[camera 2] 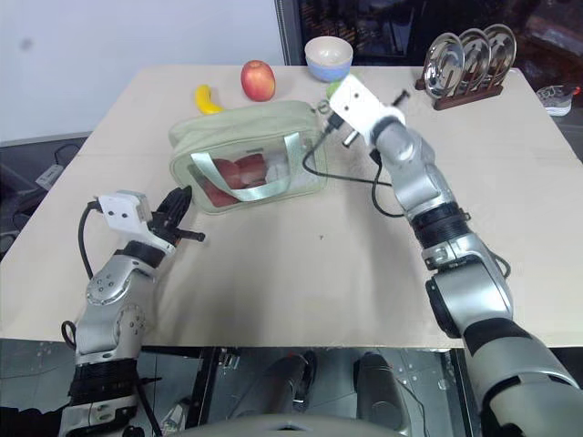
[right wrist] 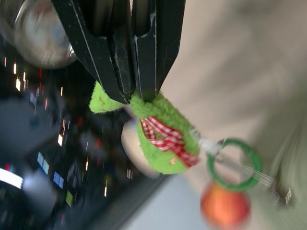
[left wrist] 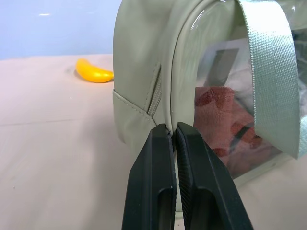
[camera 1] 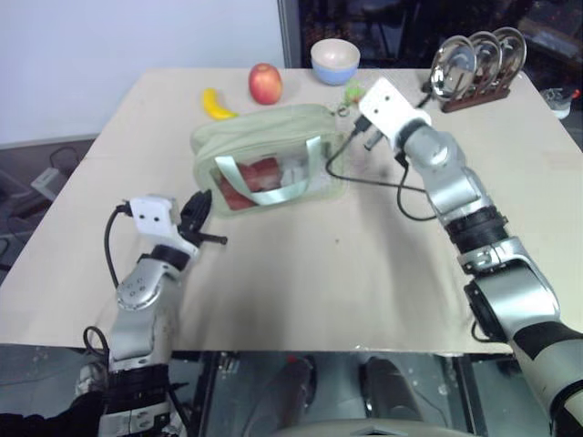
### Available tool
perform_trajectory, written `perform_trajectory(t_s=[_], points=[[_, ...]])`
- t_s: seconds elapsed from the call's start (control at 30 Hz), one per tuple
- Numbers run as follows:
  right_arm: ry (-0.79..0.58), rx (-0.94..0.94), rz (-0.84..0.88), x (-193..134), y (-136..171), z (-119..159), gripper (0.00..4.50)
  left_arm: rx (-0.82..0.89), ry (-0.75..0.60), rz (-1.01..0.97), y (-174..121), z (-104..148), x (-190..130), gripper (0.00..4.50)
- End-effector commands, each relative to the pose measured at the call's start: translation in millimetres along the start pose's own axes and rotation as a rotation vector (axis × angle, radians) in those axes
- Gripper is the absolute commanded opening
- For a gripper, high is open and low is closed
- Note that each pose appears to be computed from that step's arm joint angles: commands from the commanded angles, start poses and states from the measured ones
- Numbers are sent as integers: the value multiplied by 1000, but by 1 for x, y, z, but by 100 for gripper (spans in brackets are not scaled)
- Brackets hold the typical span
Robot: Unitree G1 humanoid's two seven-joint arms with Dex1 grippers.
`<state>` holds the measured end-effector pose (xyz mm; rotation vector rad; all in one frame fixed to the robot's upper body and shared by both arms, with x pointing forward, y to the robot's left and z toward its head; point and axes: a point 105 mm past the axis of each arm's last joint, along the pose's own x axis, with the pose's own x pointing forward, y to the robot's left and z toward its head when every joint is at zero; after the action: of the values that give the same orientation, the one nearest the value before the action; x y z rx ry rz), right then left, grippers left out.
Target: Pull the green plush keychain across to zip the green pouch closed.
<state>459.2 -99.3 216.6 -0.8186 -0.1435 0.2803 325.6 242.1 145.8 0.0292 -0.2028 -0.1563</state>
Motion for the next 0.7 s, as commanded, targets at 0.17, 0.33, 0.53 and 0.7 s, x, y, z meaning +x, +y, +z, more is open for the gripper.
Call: perform_trajectory(t_s=[0.17, 0.33, 0.53, 0.7], points=[[238, -102, 16, -6, 33, -91, 4, 6, 3, 153, 38, 4, -13, 0], [232, -276, 146, -10, 73, -102, 4, 12, 4, 154, 40, 7, -14, 0], [218, -438, 205, -14, 85, -109, 4, 10, 4, 159, 41, 8, -15, 0], [141, -597, 209, -10, 77, -98, 4, 10, 11, 152, 40, 7, -14, 0]])
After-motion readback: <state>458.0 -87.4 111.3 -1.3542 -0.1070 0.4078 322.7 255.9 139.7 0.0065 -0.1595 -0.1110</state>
